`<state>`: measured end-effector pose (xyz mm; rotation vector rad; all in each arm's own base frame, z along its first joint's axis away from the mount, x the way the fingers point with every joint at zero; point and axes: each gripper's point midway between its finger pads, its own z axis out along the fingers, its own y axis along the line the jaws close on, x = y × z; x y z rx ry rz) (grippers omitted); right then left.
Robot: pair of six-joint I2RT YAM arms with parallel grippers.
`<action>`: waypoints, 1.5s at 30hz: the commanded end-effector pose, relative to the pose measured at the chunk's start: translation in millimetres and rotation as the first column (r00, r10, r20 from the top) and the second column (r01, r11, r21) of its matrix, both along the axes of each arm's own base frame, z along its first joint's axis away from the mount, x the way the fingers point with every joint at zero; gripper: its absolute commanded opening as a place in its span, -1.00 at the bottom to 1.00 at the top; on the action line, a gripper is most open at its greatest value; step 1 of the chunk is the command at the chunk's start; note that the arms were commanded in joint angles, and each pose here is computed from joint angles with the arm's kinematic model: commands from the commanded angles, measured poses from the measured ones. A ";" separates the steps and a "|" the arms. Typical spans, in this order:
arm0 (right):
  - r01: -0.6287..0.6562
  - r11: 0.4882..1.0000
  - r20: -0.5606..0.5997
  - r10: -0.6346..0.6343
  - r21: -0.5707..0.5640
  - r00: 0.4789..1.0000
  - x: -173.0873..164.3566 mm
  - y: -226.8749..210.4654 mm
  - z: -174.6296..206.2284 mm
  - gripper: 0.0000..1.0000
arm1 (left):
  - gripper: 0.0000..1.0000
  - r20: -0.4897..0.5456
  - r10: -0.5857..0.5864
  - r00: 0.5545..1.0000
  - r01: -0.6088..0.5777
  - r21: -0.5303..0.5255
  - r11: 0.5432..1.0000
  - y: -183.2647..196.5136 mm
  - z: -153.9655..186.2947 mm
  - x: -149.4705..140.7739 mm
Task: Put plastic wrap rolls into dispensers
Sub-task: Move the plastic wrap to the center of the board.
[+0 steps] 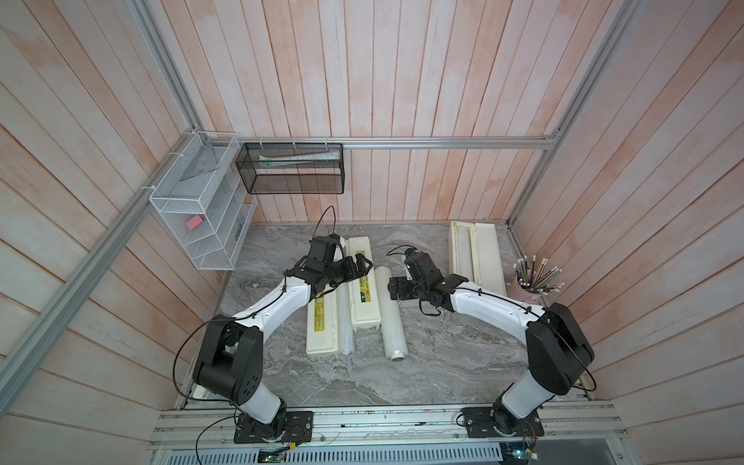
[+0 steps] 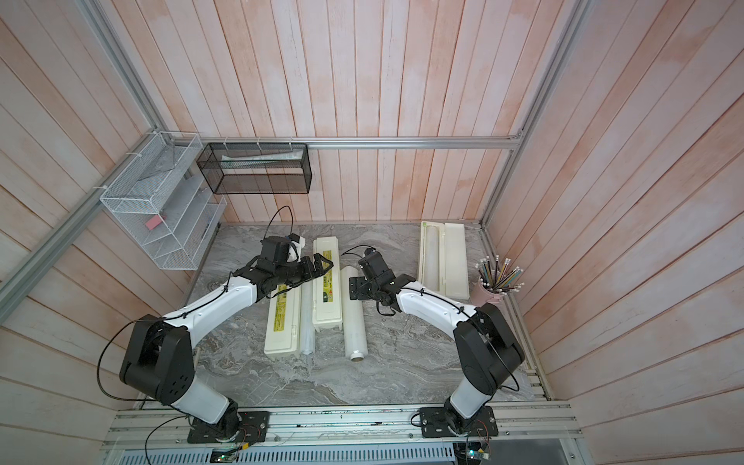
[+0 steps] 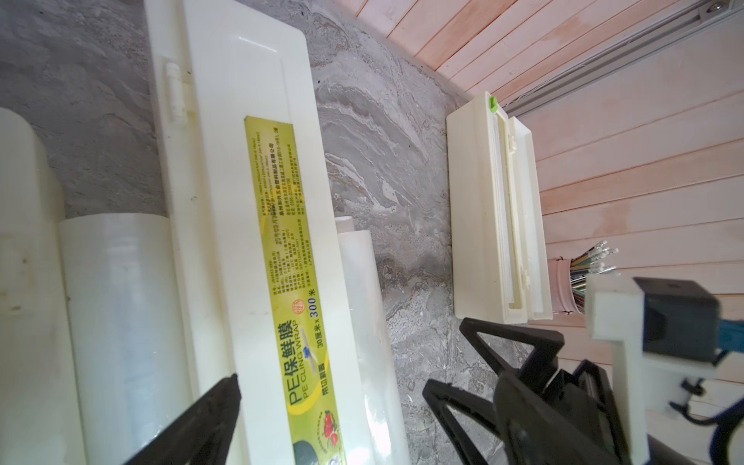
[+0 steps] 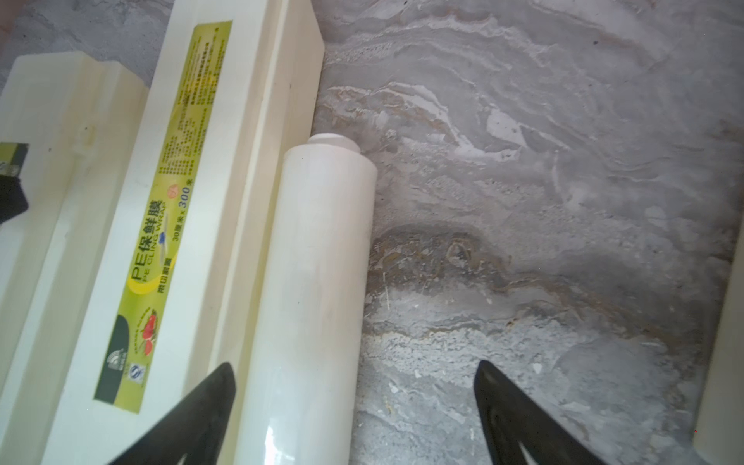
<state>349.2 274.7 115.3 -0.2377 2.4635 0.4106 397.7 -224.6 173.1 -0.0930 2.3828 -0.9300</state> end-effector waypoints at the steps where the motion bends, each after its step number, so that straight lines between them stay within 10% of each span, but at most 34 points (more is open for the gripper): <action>1: -0.018 1.000 -0.076 0.018 -0.001 0.997 -15.4 12.0 -25.9 0.84 | 1.00 -0.003 -0.018 1.000 0.018 0.009 1.000 0.6 -0.4 2.0; 31: 0.096 0.976 -0.196 -0.135 -0.196 0.971 -28.2 -65.3 -86.3 0.66 | 1.00 -0.077 -0.111 0.991 0.111 -0.014 0.994 -39.7 -33.6 -10.4; 45: 0.265 0.941 -0.115 -0.294 -0.212 0.949 55.3 -115.5 -59.5 0.32 | 1.00 -0.007 -0.097 0.995 0.097 0.041 0.994 -25.3 1.4 -11.0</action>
